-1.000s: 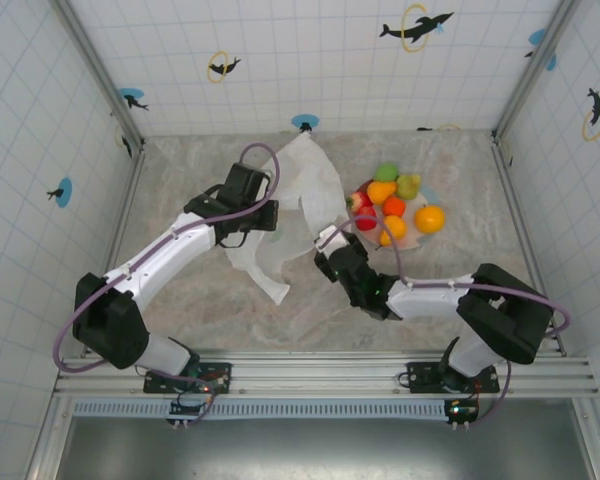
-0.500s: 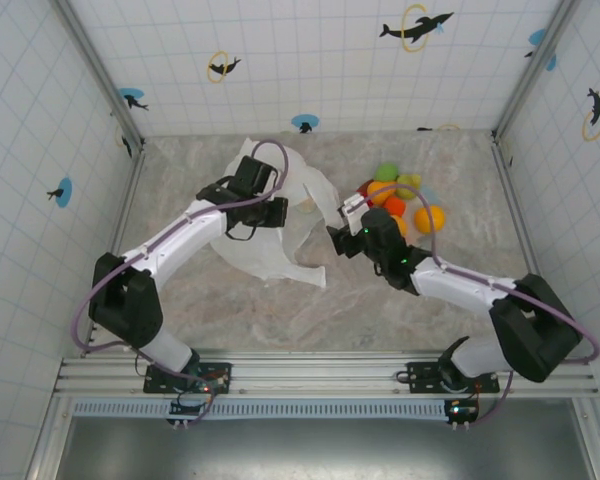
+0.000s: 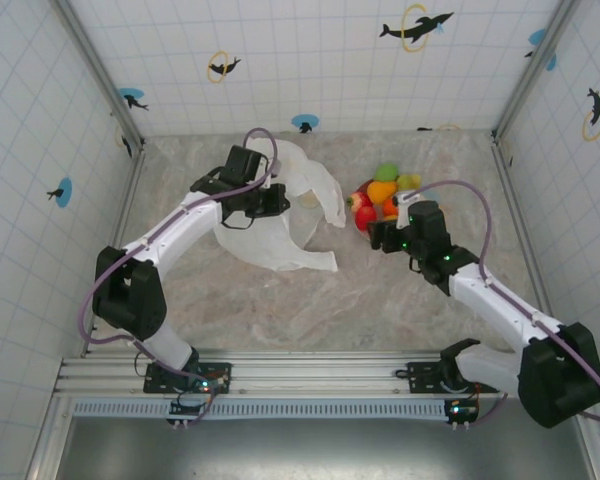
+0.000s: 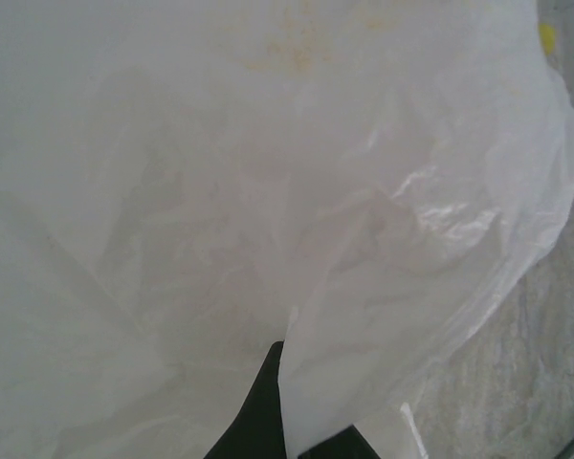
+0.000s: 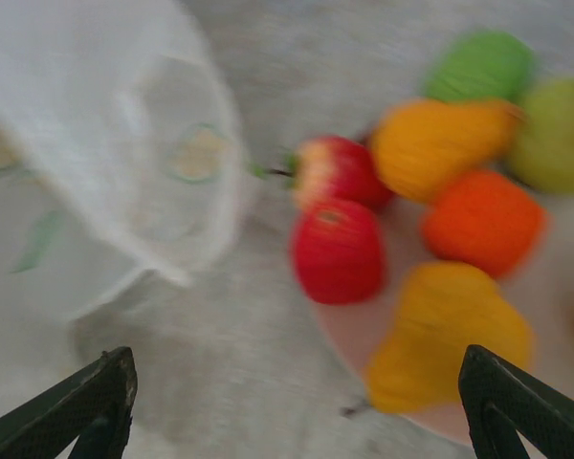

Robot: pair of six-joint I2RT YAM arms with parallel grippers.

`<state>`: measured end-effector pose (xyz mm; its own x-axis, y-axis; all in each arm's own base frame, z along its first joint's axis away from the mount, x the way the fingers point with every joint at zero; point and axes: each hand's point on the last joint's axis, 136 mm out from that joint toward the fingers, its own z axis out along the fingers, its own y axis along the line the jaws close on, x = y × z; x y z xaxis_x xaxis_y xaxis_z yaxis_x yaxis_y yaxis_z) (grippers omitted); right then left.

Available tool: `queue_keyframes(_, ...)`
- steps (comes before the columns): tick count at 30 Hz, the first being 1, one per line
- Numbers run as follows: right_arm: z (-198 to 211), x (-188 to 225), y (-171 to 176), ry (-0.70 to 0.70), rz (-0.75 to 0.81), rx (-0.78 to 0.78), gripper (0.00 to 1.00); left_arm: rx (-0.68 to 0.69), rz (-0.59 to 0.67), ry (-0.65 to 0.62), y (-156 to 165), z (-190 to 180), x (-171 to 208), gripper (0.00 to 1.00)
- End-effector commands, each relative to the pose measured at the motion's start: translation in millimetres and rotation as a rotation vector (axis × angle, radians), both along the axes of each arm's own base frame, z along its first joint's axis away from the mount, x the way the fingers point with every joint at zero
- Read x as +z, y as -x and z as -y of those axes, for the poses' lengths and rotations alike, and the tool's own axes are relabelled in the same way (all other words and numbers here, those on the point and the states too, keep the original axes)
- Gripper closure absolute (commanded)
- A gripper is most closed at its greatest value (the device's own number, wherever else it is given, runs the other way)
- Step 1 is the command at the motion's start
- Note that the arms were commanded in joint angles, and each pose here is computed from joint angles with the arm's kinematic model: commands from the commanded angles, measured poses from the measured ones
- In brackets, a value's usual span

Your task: Place the fruits into the plastic bag

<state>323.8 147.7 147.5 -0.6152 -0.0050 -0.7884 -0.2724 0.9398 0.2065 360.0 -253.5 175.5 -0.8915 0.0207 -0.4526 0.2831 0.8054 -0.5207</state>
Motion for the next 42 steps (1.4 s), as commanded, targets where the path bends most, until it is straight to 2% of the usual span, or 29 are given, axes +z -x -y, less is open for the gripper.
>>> queue_keyframes(1,27.4,-32.6,0.3,0.047,-0.142,-0.169,0.11,-0.016,-0.005,0.052,4.2,4.1,2.0,1.0)
queue_keyframes(6,36.8,-57.4,-15.7,0.09,-0.203,-0.28,0.12,-0.028,-0.002,0.069,7.5,4.5,0.6,1.0)
queue_keyframes(11,45.3,-68.8,-29.5,0.125,-0.198,-0.359,0.13,-0.033,0.005,0.071,9.3,3.3,-0.5,1.0)
queue_keyframes(21,32.5,-77.4,-56.4,0.089,-0.201,-0.36,0.13,-0.032,0.012,0.067,9.5,-2.4,-2.0,1.0)
queue_keyframes(35,32.1,-87.3,-68.8,-0.016,-0.213,-0.369,0.19,-0.032,0.007,0.064,9.4,-5.5,-5.8,1.0)
queue_keyframes(42,33.7,-95.7,-70.7,-0.046,-0.227,-0.371,0.28,-0.029,-0.001,0.067,10.1,-6.1,-7.3,1.0)
